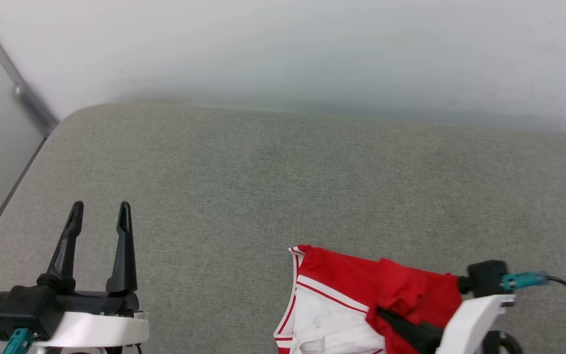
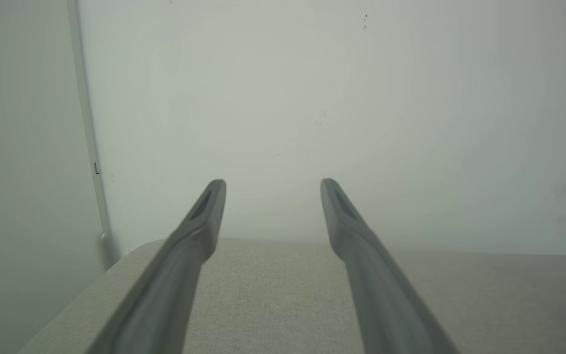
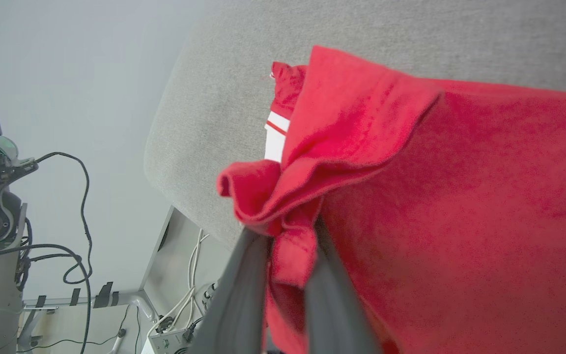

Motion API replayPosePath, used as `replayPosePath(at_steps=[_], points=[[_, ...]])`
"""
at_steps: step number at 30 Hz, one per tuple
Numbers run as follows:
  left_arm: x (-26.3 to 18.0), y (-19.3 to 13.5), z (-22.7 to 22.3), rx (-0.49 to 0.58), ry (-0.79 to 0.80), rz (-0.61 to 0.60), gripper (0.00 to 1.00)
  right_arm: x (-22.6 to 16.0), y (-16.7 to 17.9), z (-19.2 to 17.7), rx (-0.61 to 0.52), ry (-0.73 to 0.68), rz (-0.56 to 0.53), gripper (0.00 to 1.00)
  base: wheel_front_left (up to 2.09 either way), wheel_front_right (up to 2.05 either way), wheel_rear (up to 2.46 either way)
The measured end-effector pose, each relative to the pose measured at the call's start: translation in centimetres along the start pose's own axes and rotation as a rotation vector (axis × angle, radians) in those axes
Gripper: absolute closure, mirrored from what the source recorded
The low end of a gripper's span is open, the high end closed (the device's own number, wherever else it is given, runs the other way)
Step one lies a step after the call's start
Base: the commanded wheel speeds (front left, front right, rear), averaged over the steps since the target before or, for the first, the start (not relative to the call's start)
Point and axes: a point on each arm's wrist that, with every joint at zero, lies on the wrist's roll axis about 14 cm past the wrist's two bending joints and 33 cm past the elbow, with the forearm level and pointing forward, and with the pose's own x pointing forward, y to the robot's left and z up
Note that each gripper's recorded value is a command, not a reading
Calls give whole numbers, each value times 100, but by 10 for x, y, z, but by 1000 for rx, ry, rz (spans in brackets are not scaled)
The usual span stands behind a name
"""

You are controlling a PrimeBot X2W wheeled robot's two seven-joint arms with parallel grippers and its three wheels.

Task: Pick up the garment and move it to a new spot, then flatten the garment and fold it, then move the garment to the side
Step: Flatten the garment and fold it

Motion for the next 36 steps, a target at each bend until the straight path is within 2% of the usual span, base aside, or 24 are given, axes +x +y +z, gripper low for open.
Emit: replayPosePath(at_steps=[4,14,15,16,23,27,30,32,33,36], points=[[-3,1,-1,3,8,2,0,24,14,-13,11,26,60,100,0,0,0],[-10,11,-4,26,28,29,0,73,17,-22,26,57,84,100,0,0,0],[-11,12,-4,28,31,32,0,76,19,-24,16,59,88,56,0,0,0],[-12,14,-4,30,33,36,0,79,23,-25,6,63,98,0,0,0,0],[-12,18,-4,36,32,47,0,84,50,-37,-30,87,173,0,0,0,0],[-10,14,-4,34,27,32,0,78,60,-25,-35,43,203,0,0,0,0],[-6,8,-3,25,21,15,0,73,58,-4,-76,-21,183,0,0,0,0],[-3,3,-4,18,18,0,0,69,53,18,-159,-84,140,0,0,0,0],[2,-6,-6,6,18,-24,0,57,41,59,-333,-201,29,0,0,0,0],[7,-15,-10,-8,23,-48,0,38,21,95,-516,-305,-110,0,0,0,0]])
